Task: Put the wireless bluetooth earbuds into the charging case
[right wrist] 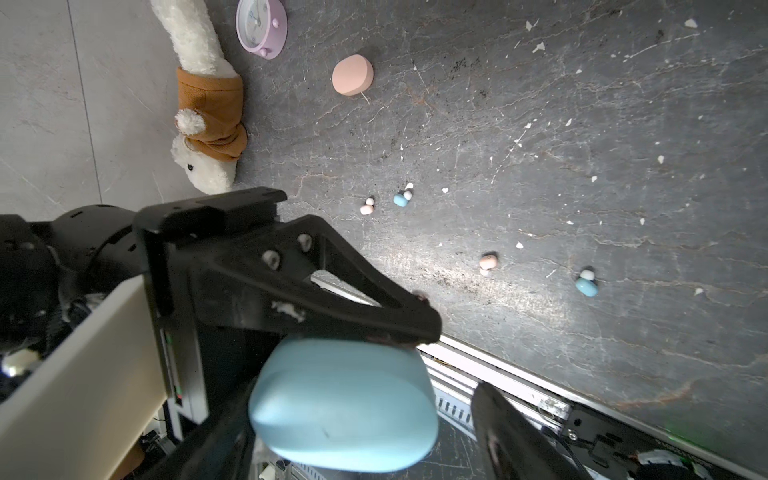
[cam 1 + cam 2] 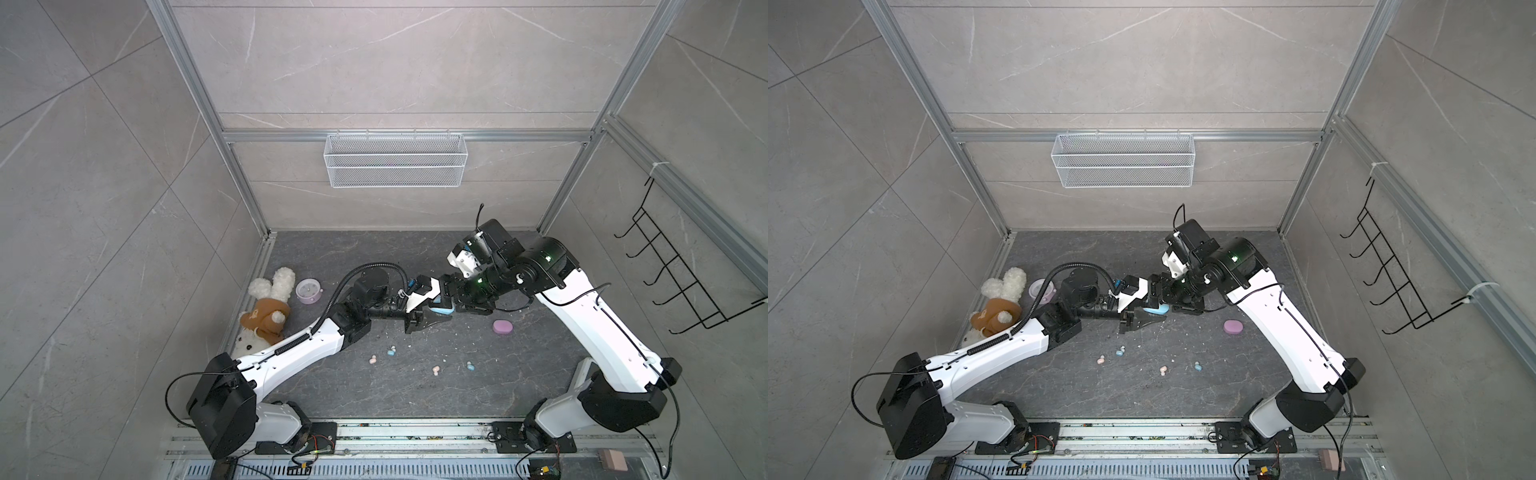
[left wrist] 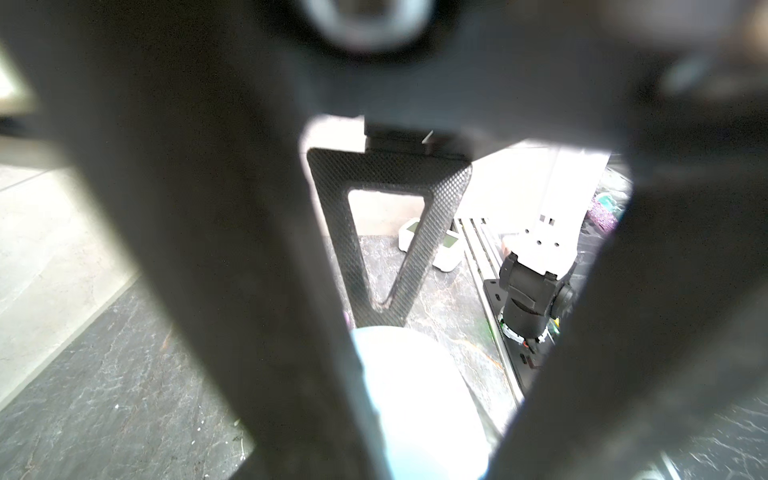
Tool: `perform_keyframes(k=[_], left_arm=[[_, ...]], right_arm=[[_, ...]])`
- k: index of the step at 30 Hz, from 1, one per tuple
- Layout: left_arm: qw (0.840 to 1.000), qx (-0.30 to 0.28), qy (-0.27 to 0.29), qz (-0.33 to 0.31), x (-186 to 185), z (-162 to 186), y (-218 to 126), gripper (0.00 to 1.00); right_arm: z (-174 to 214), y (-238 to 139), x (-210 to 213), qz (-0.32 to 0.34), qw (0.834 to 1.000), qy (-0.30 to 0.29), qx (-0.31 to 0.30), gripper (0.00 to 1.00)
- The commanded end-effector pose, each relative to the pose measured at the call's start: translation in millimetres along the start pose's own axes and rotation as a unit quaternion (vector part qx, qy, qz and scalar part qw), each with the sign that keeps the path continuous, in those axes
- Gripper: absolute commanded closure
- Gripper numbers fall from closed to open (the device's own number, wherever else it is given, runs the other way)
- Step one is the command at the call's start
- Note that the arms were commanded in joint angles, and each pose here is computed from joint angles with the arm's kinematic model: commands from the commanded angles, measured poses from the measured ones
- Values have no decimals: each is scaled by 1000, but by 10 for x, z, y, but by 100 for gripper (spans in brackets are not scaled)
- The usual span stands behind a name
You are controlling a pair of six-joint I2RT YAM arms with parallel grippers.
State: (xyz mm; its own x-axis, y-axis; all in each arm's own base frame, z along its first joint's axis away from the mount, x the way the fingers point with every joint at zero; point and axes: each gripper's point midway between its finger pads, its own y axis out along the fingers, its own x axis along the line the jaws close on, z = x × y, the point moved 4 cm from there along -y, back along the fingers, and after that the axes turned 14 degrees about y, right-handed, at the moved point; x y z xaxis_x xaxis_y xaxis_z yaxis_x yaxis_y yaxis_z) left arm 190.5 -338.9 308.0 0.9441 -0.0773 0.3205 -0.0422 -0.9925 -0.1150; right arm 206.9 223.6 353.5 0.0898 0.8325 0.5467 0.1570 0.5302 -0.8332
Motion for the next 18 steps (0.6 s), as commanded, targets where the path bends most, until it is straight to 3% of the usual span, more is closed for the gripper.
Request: perform_keyframes(k=[1,6,10,14,18], left_arm=[[999,-29,19,1,-27,-203,-47,70],[999,-35,14,0,-43,-233,-70,71],[999,-38,-4,0,-47,-249,-98,71],[998,-46,-34,16,-79,-283,-118,72],[996,-56,-58,42,-127,-339,-128,72]], right_arm=[[-4,-116,54,-40,999,1,-17,16],[-12,-208,28,-67,997,8,-26,15],[-31,-301,-160,-40,998,3,-44,14],[-23,-500,-248,-22,991,-90,-99,14],[112,-598,-167,-64,969,-198,-135,16]])
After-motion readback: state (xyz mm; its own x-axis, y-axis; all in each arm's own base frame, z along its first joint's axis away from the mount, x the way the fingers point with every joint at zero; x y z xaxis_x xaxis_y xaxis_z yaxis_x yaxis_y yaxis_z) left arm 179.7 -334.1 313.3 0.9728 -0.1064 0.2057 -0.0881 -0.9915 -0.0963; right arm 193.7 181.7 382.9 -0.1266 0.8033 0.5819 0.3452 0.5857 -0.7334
